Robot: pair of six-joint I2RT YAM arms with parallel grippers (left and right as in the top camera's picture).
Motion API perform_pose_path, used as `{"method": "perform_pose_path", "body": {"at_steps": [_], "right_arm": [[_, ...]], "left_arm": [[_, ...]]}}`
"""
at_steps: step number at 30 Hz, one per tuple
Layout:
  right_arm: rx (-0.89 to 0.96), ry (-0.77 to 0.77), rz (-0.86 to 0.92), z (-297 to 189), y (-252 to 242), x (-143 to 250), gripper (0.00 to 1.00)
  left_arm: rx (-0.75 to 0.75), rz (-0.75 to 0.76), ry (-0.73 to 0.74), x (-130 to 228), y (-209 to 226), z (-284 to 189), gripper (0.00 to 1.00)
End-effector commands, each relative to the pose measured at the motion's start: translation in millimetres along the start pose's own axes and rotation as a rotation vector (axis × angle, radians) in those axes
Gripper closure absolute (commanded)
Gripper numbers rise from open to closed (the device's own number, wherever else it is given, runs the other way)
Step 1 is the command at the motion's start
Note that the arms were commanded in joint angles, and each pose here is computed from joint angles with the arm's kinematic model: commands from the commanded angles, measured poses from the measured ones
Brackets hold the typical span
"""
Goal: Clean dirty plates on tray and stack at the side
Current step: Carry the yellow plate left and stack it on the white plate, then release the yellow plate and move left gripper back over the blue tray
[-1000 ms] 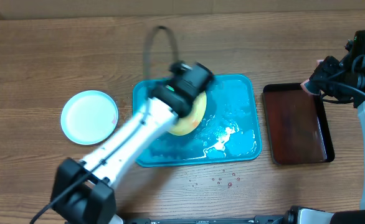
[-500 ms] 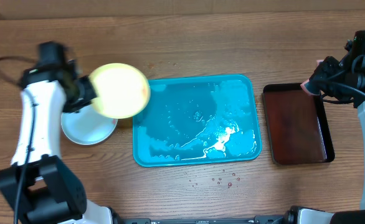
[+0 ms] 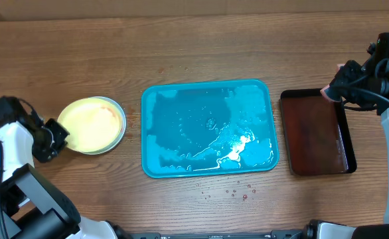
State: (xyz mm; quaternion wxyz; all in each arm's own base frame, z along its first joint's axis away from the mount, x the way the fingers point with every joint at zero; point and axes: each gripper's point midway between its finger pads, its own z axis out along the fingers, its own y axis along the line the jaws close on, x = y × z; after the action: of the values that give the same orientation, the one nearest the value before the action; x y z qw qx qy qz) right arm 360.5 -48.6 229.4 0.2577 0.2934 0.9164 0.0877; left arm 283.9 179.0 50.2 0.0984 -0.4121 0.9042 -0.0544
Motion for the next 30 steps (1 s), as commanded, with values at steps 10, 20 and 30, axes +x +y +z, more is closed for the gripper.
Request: {"method": "perform_pose_path", "body": {"at_steps": [10, 20, 30], "right_arm": [[0.001, -0.016, 0.001, -2, -1, -5, 0.96], [0.012, 0.004, 0.003, -2, -4, 0, 0.96], [0.071, 0.151, -0.142, 27, -19, 23, 0.96]], "left_arm": [[0.061, 0.028, -0.024, 7, -18, 5, 0.59], [0.185, 0.228, -0.051, 6, -76, -2, 0.47], [0.228, 0.576, -0.078, 17, -160, -53, 0.46]]}}
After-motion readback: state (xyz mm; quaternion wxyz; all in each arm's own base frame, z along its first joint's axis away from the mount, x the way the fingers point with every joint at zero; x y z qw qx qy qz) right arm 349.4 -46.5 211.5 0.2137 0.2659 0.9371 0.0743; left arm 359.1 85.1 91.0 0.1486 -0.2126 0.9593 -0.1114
